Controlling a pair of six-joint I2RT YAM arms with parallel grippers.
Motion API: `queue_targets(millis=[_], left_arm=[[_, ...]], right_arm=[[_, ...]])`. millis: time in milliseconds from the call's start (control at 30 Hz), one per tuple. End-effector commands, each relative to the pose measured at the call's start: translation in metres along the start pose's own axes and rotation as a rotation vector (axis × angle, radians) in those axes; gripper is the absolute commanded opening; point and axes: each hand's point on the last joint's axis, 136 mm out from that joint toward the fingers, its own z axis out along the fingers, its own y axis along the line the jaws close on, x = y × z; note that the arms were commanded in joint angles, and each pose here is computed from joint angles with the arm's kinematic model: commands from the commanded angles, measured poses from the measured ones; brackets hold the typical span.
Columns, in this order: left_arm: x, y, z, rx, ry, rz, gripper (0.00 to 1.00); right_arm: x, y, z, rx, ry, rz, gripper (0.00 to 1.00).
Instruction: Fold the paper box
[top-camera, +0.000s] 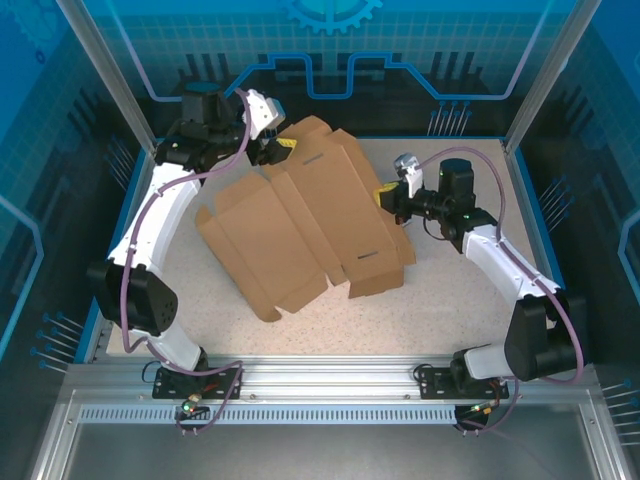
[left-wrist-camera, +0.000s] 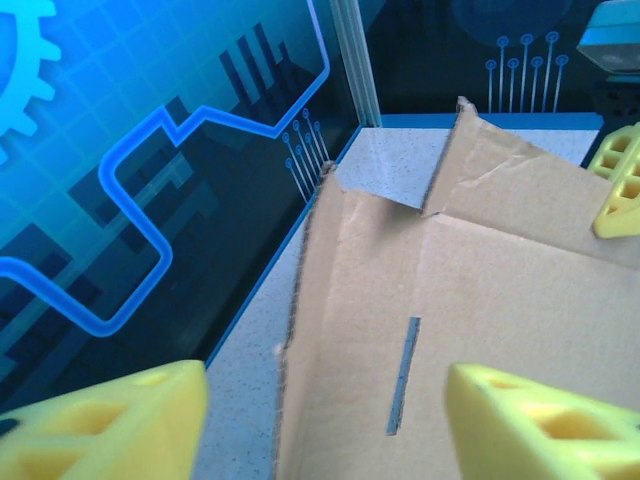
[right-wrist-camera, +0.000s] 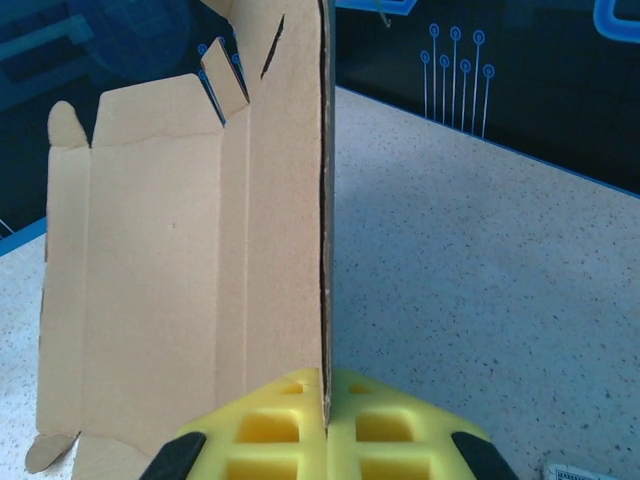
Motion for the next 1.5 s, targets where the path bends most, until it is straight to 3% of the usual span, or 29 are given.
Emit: queue_targets(millis=[0,200,300,433,500,567,700,1000,1467], left_arm=[[-0.004,0.007,-0.006,-0.013,-0.013,0.052,0.72],[0.009,-0.004,0.0,0.091,0.026,0.034,0.74],[0.012,-0.014,0.003,0.154,0.021,0.011,0.69],[0.009,-0.015,0.006,0.194,0.009,-0.044,0.48],[0.003,-0.014,0.005,0.202,0.002,-0.065,0.27],[-0.001,-0.014,0.004,0.204,-0.004,-0.083,0.12],[-0.007,-0.015,-0.001,0.199,-0.004,-0.116,0.0],[-0.034,-0.014,-0.015,0.189,-0.016,-0.213,0.0],[-0.056,-0.02,-0.029,0.197,-0.049,-0.235,0.0]], right_arm=[[-0.023,0.012,-0.012,-0.043,-0.039,-0.071,0.0],[-0.031,0.015,-0.015,-0.051,-0.055,-0.091,0.0],[-0.036,0.016,-0.018,-0.04,-0.069,-0.1,0.0],[-0.05,0.017,-0.024,-0.01,-0.101,-0.129,0.0],[-0.055,0.018,-0.027,0.03,-0.105,-0.161,0.0],[-0.058,0.017,-0.029,0.073,-0.107,-0.19,0.0],[-0.065,0.015,-0.03,0.22,-0.101,-0.264,0.0],[-0.075,0.011,-0.019,0.646,-0.011,-0.525,0.01],[-0.076,0.01,0.008,0.969,0.05,-0.764,0.01]])
